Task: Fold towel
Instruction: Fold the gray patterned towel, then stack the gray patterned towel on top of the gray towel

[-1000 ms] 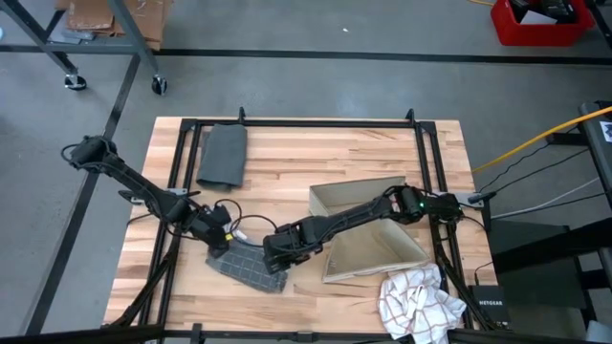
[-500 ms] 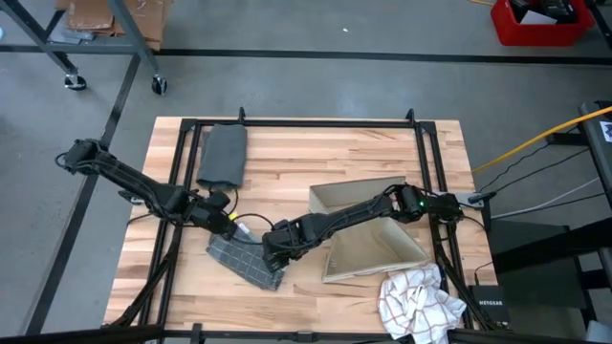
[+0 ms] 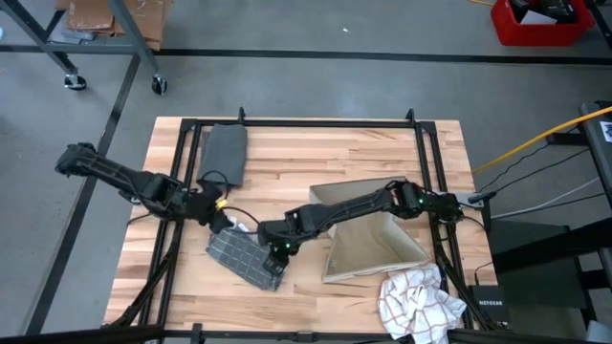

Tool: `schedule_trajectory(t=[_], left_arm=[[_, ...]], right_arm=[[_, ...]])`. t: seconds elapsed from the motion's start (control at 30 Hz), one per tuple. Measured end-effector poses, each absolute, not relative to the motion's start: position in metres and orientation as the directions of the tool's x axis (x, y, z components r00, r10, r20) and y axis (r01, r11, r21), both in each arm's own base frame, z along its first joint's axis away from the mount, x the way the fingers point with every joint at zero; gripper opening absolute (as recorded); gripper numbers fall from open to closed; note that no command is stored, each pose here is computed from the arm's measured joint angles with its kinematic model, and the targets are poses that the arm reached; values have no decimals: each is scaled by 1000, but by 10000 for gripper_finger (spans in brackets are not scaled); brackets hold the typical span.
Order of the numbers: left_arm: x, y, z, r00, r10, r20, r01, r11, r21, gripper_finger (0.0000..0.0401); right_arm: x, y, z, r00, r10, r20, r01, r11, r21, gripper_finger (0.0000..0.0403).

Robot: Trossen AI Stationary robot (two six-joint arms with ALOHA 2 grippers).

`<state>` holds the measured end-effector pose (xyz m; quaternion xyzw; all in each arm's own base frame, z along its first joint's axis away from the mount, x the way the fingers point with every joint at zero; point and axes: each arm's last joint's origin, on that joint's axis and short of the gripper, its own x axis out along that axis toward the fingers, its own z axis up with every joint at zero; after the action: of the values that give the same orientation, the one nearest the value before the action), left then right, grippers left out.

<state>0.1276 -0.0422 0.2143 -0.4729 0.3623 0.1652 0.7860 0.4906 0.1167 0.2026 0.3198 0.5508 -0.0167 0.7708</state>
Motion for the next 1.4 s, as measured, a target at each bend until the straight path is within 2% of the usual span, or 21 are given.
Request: schedule_trajectory(t=[0.13,0.27,0.43,0.5,0.6,0.7,0.8,0.87,1.1,1.4], left_arm=[[127,-55,217,684,-196,-702,-582,434,-688,142],[131,-74,217,690,-282,-667,-557,383,-737,142],[135,-103,206,643,-321,-695,-619,316,-719,143],[137,-116,201,649,-324,-688,-640,256,-725,143],[142,-137,194,708,-292,-643,-632,144,-761,143],[148,-153,183,777,-203,-596,-607,8,-795,143],[153,-163,169,804,-125,-581,-593,-102,-799,143],[158,-166,158,797,-94,-597,-604,-139,-785,143],[180,-170,143,770,-14,-638,-633,-136,-762,143],[192,-141,133,694,143,-706,-699,-100,-708,143]], right_arm=[[489,108,202,342,399,-851,337,793,508,177],[486,97,199,286,408,-867,295,823,485,177],[484,81,199,241,456,-857,194,842,503,177],[483,73,198,220,476,-852,170,841,514,177],[483,62,198,206,508,-836,147,829,540,177],[484,51,198,214,520,-827,143,821,553,177],[485,45,198,230,470,-852,157,846,509,177],[485,43,197,242,425,-872,166,868,469,177],[490,45,182,270,422,-866,162,866,472,177],[486,62,163,238,430,-871,182,861,475,177]])
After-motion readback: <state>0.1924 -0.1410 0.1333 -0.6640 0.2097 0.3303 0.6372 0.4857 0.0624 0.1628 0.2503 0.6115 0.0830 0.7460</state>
